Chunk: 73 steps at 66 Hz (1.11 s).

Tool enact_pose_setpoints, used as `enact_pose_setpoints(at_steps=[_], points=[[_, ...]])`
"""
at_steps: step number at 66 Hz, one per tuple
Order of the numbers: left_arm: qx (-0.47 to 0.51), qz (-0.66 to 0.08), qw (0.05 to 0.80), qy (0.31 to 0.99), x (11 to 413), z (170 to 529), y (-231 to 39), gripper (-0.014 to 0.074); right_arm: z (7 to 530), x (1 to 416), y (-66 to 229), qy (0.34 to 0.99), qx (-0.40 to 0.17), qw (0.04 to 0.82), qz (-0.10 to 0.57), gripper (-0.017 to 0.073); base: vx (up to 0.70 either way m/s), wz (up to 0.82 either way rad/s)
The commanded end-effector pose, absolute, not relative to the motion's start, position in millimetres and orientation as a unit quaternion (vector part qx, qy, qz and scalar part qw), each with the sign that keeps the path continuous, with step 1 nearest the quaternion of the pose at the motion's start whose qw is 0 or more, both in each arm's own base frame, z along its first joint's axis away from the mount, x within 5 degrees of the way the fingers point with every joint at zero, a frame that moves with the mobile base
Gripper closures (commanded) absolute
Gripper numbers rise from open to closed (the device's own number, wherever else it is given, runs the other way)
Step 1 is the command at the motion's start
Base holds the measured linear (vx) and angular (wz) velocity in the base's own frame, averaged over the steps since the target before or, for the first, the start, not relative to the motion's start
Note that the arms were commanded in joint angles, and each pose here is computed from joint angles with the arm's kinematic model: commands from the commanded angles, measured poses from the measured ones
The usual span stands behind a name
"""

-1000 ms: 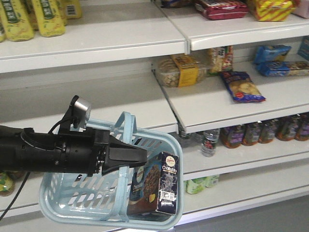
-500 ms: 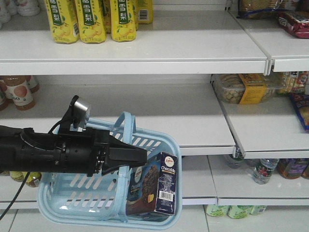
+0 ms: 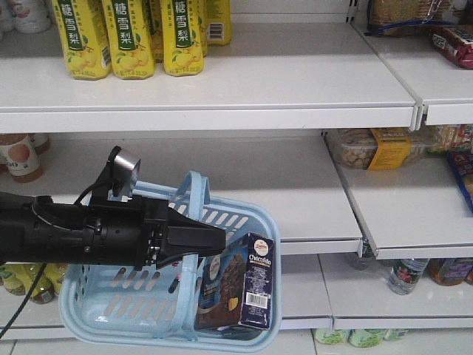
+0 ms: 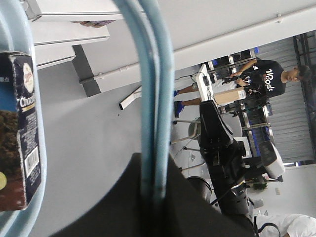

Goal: Left arm holds basket, right arm returns cookies
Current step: 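Turn and drive toward the snack shelf with the basket, then approach the shelf with the right gripper open beside the snack tray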

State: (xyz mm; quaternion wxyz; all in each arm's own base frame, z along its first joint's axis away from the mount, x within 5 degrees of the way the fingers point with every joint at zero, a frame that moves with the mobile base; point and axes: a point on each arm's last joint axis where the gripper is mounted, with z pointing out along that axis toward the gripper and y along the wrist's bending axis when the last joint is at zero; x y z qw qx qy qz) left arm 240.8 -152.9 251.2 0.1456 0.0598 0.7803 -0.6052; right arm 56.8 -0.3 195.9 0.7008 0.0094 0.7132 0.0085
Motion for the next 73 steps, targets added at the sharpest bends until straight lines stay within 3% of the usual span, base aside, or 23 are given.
enact_pose_setpoints(at_steps=[1, 73], points=[[0.067, -0.664, 0.175, 0.724, 239.5, 284.2, -155.7, 0.0596, 197.6, 56.5, -0.2, 0.689, 0.006, 0.724, 0.005, 0.0570, 0.09, -0.10], [0.067, -0.664, 0.175, 0.724, 239.5, 284.2, -155.7, 0.0596, 197.7, 56.4, -0.2, 0.689, 0.006, 0.725, 0.005, 0.0570, 0.07, 0.06]])
